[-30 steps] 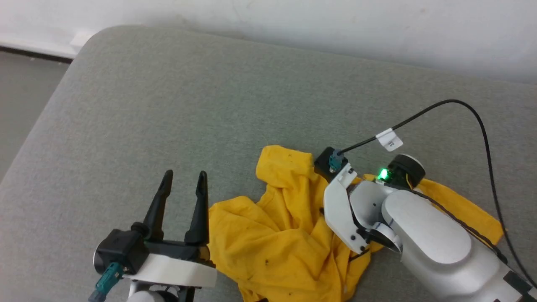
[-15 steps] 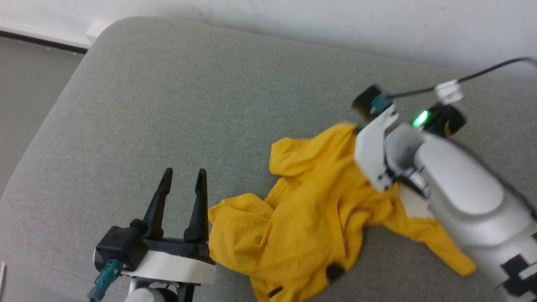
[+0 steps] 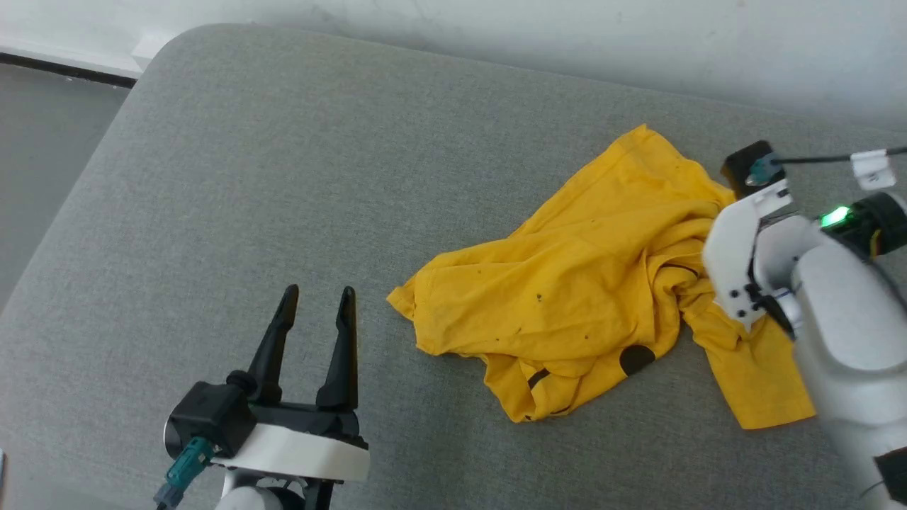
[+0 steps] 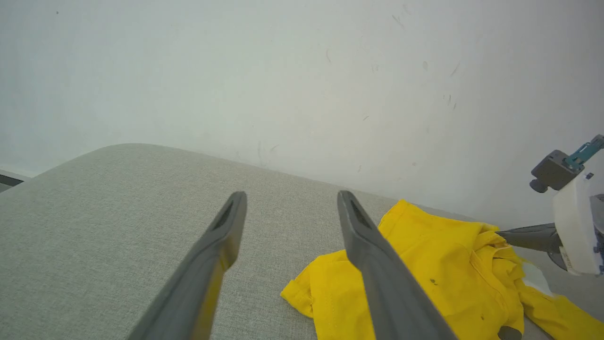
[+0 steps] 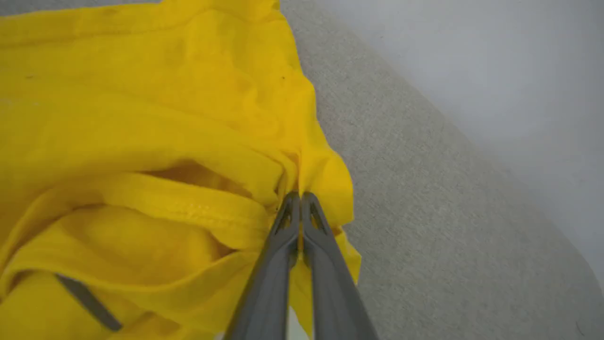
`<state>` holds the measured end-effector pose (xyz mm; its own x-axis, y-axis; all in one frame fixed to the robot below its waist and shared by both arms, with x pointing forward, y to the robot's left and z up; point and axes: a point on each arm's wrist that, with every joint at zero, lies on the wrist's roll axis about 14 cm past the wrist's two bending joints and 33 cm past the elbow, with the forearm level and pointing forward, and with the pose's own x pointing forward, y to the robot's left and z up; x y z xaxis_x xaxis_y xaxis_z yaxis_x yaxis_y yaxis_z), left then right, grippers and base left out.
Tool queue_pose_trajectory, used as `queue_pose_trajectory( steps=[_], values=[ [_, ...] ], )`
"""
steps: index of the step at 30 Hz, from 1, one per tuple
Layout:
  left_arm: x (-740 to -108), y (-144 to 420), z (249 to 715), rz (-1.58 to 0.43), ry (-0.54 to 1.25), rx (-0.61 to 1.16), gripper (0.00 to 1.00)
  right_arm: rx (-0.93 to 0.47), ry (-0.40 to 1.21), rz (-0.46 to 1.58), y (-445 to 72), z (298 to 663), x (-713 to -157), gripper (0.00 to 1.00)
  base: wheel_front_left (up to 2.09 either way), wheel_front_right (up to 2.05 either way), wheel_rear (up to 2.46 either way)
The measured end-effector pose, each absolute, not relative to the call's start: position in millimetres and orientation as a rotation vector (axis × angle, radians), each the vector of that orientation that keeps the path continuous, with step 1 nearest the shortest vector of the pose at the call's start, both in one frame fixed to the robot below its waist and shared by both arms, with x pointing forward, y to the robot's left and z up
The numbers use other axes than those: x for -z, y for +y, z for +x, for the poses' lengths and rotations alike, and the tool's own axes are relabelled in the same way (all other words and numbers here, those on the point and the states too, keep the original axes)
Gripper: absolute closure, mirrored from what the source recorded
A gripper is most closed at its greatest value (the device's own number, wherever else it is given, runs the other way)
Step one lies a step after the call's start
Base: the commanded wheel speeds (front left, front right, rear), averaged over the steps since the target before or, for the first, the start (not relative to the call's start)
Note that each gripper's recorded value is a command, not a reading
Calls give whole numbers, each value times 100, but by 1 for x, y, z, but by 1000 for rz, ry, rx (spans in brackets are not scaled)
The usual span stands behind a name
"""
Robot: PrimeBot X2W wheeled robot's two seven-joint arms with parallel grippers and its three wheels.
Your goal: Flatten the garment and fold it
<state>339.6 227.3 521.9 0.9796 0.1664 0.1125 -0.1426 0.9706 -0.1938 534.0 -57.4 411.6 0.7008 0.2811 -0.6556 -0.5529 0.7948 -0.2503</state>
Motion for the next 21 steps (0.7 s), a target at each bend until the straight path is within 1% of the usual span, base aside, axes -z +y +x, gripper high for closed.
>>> queue_pose_trajectory(
  steps=[3,6,10,13,15,18,21],
  values=[
    [-522,226,340,-186,-129,-152,0,-502,562,-386,-40,531,-422,0,0,0,0],
    [-526,223,340,-182,-142,-140,0,-499,434,-295,-29,535,-451,0,0,0,0],
    [-532,219,338,-175,-163,-122,0,-464,245,-164,-29,535,-498,0,0,0,0],
    [-533,215,335,-174,-166,-110,0,-409,135,-84,-45,525,-522,0,0,0,0],
    [-534,212,333,-173,-168,-101,0,-349,77,-30,-66,513,-532,0,0,0,0],
    [-535,208,332,-167,-173,-88,0,-248,-4,-5,-104,488,-543,0,0,0,0],
    [-536,203,332,-165,-177,-67,0,-146,-63,-21,-146,455,-547,0,0,0,0]
  ],
)
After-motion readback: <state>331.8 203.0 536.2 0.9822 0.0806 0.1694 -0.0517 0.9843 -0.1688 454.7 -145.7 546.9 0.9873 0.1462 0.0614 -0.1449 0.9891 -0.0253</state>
